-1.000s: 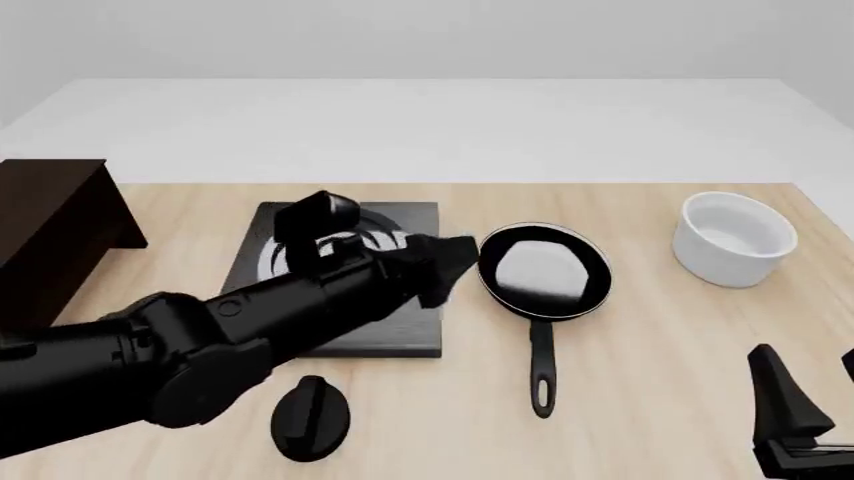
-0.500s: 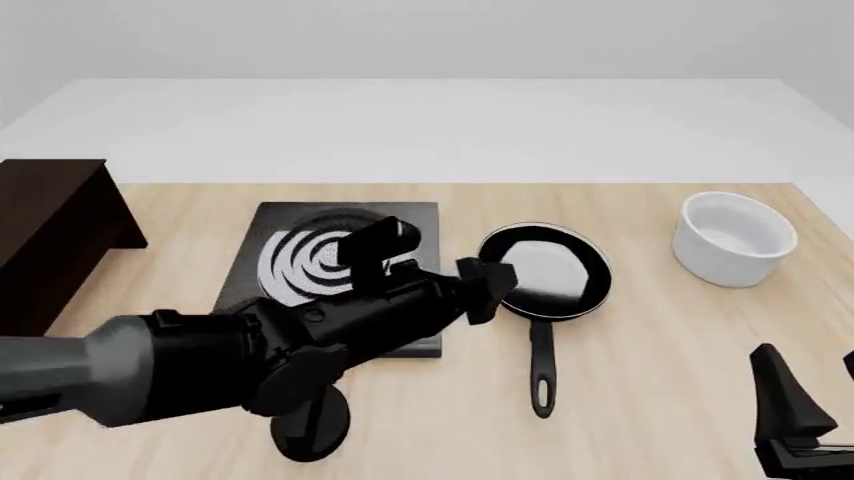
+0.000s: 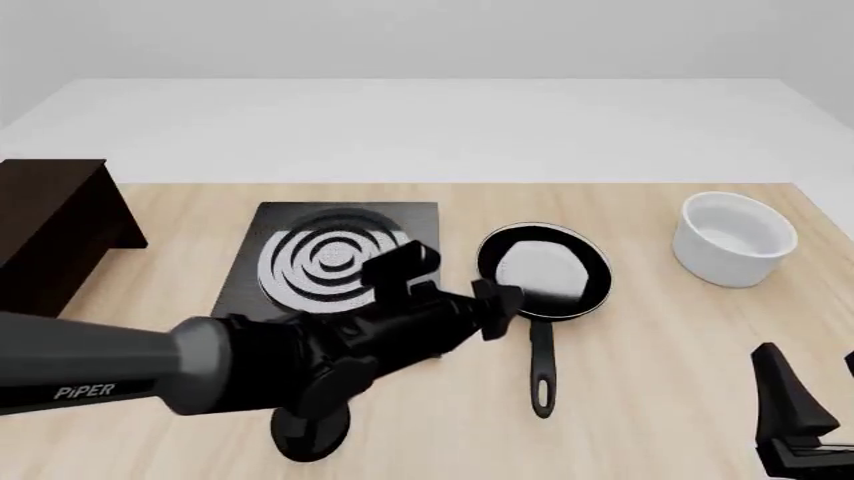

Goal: Put the frying pan on top of the cabinet.

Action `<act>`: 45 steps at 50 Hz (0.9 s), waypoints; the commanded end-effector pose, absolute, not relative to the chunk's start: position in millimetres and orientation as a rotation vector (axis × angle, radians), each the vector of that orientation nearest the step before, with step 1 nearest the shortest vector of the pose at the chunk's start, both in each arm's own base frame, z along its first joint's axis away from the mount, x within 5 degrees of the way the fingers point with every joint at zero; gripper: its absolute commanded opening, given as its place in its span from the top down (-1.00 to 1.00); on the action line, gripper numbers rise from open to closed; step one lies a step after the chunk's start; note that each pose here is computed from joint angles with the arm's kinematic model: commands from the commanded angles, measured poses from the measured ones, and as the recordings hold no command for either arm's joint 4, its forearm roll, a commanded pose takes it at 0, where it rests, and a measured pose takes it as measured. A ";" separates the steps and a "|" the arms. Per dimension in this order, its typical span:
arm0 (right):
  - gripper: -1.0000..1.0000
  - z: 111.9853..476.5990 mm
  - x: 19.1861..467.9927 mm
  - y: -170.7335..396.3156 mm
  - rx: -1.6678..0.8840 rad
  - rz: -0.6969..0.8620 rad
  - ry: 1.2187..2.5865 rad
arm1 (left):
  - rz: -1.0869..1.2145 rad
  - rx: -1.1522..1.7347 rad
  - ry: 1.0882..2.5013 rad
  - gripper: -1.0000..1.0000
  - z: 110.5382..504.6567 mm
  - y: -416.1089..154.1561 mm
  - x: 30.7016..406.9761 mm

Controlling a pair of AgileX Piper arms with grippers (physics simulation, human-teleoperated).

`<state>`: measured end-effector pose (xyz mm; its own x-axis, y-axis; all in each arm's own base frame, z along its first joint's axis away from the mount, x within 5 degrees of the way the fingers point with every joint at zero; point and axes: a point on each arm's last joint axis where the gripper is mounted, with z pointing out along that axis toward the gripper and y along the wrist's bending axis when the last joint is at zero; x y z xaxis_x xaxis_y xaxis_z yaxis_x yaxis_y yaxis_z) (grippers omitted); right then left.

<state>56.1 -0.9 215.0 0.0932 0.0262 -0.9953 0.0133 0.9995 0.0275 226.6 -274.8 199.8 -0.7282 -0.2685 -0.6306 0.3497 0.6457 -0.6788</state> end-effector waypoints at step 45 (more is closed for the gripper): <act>-1.00 214.4 56.1 -1.1 0.048 0.021 1.476 | -1.084 0.028 2.193 -1.00 154.6 -293.0 233.3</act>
